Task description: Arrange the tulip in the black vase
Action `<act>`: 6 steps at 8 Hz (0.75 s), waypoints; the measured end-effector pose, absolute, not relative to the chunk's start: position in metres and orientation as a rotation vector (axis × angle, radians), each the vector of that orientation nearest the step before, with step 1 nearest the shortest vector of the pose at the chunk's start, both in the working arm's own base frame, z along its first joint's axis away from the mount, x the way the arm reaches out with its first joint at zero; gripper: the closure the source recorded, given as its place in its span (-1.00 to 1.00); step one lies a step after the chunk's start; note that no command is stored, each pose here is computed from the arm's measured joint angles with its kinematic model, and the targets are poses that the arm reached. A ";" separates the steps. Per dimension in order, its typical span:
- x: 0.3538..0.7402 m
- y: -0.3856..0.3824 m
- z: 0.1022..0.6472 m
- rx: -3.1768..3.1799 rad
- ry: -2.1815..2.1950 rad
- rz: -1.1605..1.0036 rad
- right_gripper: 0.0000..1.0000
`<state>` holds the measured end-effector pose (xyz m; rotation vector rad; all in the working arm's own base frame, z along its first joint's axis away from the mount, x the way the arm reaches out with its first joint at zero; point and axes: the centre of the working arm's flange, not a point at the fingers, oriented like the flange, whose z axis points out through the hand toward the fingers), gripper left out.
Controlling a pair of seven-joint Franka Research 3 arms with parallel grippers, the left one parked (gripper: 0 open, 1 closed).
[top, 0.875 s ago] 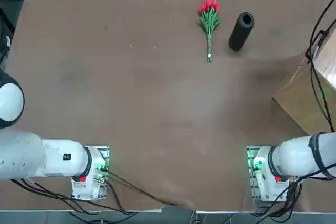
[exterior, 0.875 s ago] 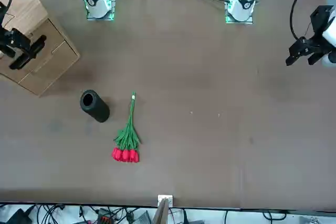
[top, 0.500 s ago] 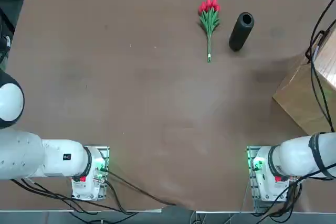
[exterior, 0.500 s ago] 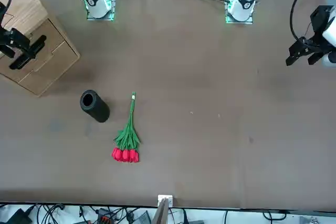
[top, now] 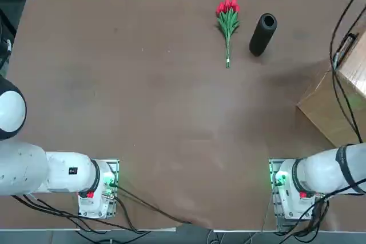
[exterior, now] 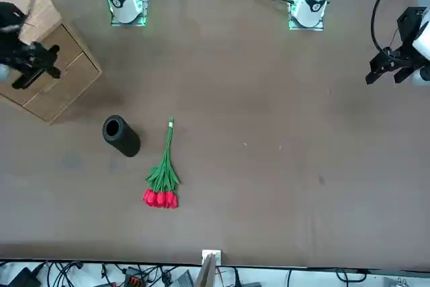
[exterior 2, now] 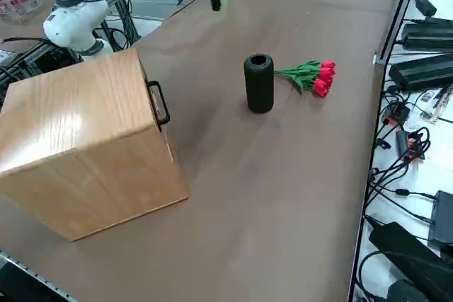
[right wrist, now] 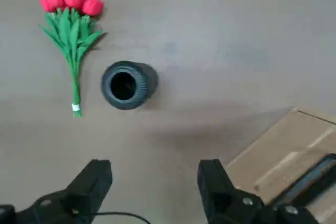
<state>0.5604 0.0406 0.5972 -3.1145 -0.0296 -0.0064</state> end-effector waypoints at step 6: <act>0.593 0.230 0.481 -3.125 0.025 -0.037 -1.00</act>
